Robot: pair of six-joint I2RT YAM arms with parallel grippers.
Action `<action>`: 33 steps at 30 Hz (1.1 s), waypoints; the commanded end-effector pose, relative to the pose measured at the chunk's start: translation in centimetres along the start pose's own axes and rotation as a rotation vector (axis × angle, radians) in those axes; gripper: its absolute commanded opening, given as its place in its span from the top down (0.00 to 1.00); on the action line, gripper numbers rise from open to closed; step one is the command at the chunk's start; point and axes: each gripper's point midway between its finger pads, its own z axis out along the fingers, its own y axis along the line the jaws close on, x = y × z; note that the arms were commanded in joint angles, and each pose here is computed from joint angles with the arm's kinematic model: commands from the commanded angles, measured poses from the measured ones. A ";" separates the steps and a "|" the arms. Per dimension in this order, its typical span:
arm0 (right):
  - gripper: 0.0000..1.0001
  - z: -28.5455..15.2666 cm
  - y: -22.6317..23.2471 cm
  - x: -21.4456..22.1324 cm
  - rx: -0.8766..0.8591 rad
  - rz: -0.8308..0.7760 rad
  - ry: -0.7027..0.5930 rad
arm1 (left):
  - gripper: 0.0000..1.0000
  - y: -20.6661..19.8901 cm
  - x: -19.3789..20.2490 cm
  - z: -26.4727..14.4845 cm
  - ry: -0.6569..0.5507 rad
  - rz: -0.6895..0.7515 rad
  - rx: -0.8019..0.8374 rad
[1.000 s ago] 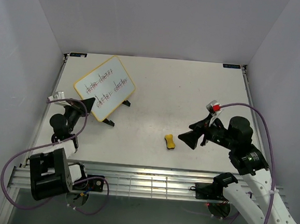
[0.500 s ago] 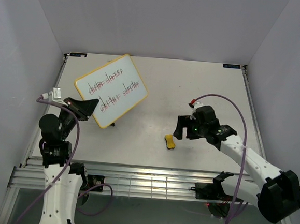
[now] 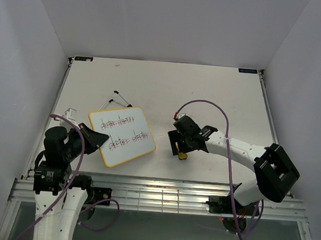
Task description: Erase the whiteboard
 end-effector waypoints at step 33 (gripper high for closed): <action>0.69 -3.5 -0.1 -3.4 0.001 0.013 -0.154 | 1.00 -0.8 6.2 1.0 0.252 0.065 0.201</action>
